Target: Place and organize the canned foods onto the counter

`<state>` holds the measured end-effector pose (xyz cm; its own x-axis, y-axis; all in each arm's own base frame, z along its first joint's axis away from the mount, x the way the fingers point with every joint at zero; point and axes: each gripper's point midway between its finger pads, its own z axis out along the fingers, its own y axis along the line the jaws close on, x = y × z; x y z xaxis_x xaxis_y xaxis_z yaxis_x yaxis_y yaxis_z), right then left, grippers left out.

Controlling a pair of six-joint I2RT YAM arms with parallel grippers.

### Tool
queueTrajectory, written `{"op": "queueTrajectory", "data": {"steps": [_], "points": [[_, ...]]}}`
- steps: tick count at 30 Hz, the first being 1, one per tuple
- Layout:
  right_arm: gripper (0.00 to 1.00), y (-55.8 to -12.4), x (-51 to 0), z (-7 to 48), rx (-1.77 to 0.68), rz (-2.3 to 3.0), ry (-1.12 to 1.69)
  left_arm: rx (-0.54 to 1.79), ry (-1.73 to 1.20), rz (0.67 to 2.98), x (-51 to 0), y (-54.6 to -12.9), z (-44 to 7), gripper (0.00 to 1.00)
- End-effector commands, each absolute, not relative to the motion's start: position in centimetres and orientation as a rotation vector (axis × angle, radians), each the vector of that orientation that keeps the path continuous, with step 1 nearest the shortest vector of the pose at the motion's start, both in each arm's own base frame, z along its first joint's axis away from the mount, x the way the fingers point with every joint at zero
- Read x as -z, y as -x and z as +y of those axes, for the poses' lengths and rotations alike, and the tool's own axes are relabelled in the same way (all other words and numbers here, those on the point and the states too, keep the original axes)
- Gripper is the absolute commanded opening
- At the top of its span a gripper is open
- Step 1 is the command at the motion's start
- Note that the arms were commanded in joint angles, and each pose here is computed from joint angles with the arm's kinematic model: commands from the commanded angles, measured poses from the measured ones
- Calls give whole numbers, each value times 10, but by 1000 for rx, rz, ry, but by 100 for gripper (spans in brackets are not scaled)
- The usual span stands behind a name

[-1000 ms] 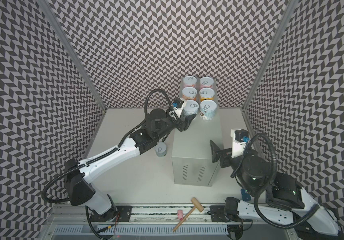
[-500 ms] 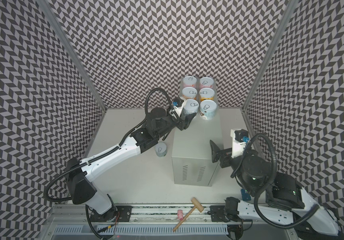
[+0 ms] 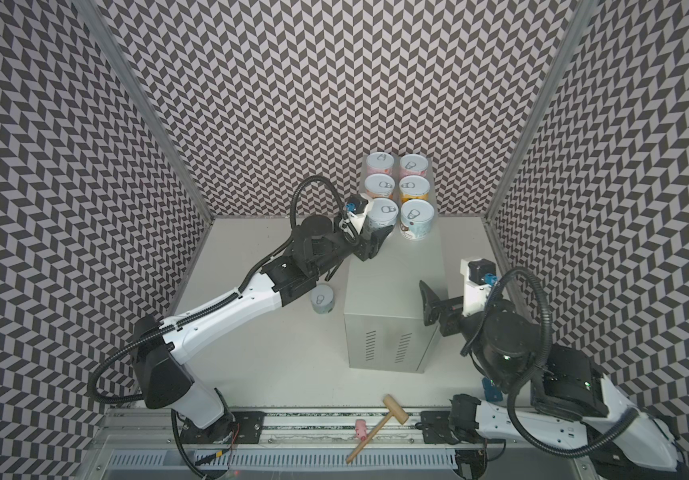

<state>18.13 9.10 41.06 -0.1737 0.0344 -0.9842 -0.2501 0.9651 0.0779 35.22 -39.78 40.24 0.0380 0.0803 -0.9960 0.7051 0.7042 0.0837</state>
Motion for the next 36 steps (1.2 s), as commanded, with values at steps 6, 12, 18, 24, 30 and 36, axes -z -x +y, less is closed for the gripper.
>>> {"op": "queueTrajectory", "data": {"steps": [6, 12, 18, 24, 30, 36], "points": [[99, -182, -419, 88, -289, 1699, 111, 487, -732, 1559, -372, -357, -394, 70], [99, -182, -419, 88, -291, 1698, 109, 485, -729, 1556, -374, -355, -392, 70], [99, -181, -417, 87, -292, 1699, 109, 482, -724, 1557, -375, -355, -390, 70], [99, -181, -418, 86, -295, 1698, 106, 474, -722, 1559, -375, -354, -388, 70], [99, -181, -417, 87, -298, 1700, 109, 470, -722, 1560, -374, -354, -387, 70], [99, -181, -416, 86, -298, 1701, 105, 465, -721, 1562, -374, -355, -387, 71]]}}
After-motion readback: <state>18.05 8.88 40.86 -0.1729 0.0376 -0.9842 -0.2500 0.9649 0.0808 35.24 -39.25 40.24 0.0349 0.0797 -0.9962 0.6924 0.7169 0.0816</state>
